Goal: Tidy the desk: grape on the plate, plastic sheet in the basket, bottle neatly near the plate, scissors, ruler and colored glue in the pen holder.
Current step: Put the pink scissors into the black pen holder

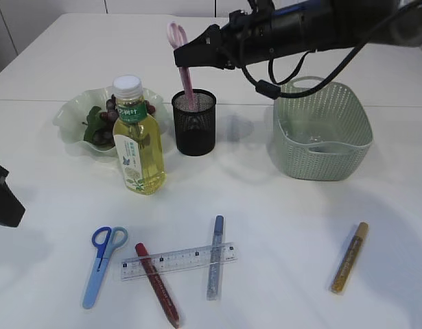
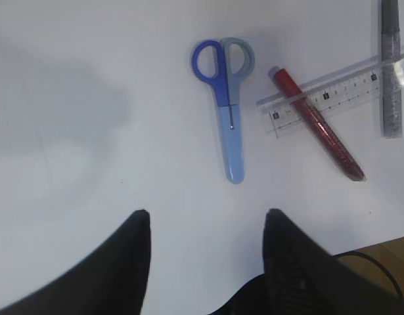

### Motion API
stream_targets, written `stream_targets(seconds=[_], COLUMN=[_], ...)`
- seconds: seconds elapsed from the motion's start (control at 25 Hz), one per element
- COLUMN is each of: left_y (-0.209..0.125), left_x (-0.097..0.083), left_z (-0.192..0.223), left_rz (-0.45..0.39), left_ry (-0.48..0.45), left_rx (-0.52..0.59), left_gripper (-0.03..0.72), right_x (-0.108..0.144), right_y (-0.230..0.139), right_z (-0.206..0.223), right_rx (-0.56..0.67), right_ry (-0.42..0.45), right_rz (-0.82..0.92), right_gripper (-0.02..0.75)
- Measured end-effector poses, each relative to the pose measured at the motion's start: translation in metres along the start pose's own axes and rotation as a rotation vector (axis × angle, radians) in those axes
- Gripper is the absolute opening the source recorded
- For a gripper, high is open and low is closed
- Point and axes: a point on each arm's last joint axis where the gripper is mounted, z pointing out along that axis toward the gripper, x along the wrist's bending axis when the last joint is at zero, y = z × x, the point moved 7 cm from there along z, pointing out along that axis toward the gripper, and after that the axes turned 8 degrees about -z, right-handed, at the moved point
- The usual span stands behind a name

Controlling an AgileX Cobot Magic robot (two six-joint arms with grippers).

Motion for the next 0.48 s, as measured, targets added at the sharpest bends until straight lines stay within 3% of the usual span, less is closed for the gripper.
stream_targets(seconds=[0.48], left_y=[-0.003], left_x=[0.000], left_z=[0.000], left_rz=[0.000], left_ry=[0.002], left_rx=[0.017], left_gripper=[0.385], right_x=[-0.047], right_y=[-0.006], right_z=[0.030], right_rx=[-0.158], right_ry=[-0.064], right_rz=[-0.195], right_gripper=[0.195])
